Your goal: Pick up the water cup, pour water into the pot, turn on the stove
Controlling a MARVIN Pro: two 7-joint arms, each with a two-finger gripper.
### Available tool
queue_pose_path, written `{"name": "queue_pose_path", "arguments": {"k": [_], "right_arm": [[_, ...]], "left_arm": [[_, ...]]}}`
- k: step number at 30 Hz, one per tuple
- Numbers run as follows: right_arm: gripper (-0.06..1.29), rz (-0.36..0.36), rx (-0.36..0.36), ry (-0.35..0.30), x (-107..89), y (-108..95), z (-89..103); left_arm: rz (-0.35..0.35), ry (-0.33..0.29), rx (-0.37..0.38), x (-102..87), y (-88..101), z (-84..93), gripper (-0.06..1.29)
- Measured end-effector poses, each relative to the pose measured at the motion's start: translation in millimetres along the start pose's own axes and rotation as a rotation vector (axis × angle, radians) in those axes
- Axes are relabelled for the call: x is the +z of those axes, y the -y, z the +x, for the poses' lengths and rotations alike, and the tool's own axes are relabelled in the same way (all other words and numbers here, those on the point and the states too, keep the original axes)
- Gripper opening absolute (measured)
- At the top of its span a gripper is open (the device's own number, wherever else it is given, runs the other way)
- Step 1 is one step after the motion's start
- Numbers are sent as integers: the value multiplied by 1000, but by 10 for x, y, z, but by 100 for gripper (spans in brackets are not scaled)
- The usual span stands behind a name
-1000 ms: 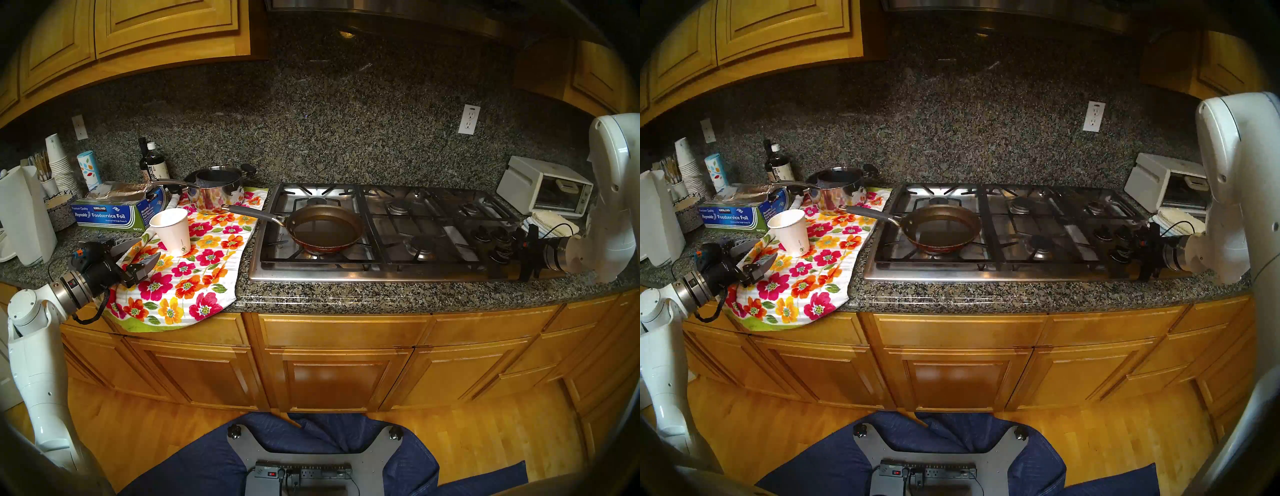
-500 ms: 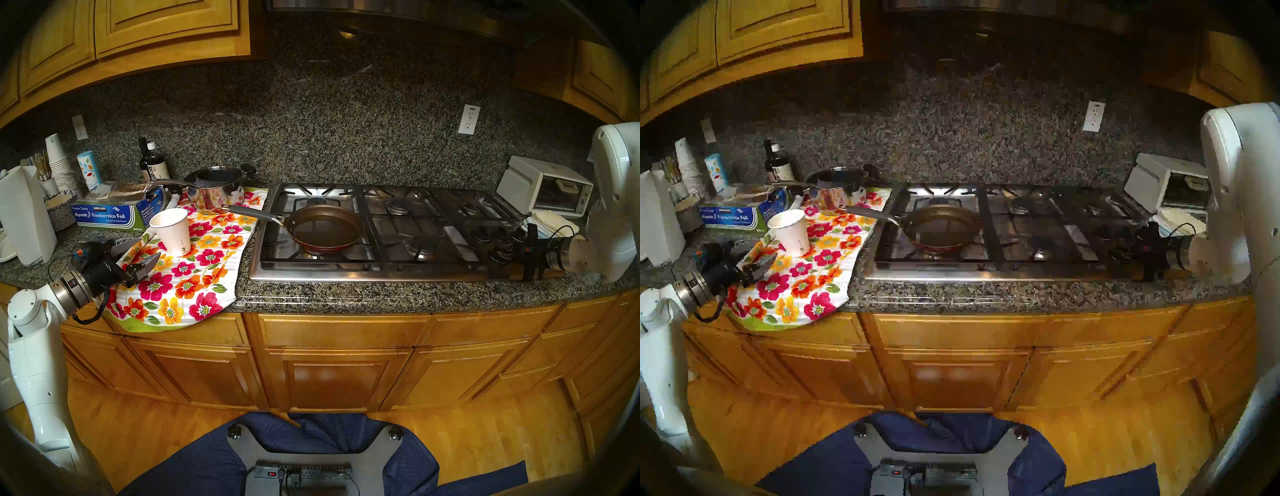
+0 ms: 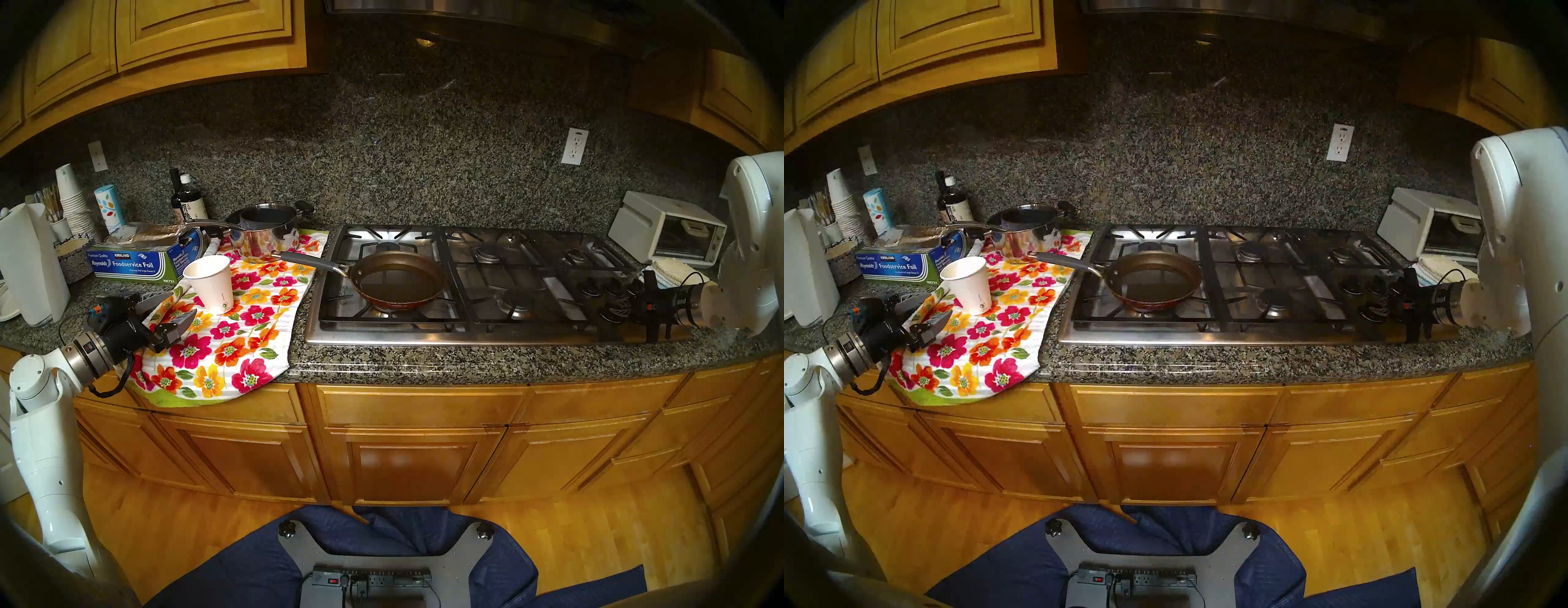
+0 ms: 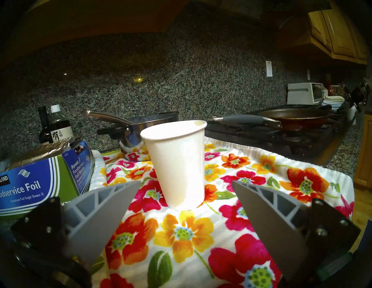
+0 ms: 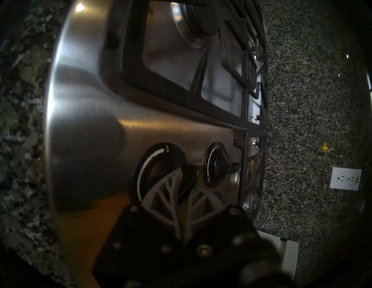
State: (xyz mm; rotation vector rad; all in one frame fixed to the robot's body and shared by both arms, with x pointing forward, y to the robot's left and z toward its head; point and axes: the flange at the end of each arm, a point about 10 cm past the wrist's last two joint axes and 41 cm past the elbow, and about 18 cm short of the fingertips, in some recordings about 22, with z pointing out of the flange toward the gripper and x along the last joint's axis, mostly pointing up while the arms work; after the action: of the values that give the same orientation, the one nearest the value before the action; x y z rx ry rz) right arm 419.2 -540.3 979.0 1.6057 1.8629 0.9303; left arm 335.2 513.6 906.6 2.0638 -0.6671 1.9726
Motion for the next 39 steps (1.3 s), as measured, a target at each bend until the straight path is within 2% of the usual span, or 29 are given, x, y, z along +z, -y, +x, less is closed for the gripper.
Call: {"name": "queue_pose_path", "arguments": {"k": [13,29,39], "right_arm": [[-4,-18,-66,-50,9,44,-94],[-4,-39,-204,-96,10,72,-187],[-4,-42,-261,-118,4,53,-219]], "left_arm": [[0,0,0,0,0,0,122],[0,0,0,0,0,0,122],[0,0,0,0,0,0,122]]}}
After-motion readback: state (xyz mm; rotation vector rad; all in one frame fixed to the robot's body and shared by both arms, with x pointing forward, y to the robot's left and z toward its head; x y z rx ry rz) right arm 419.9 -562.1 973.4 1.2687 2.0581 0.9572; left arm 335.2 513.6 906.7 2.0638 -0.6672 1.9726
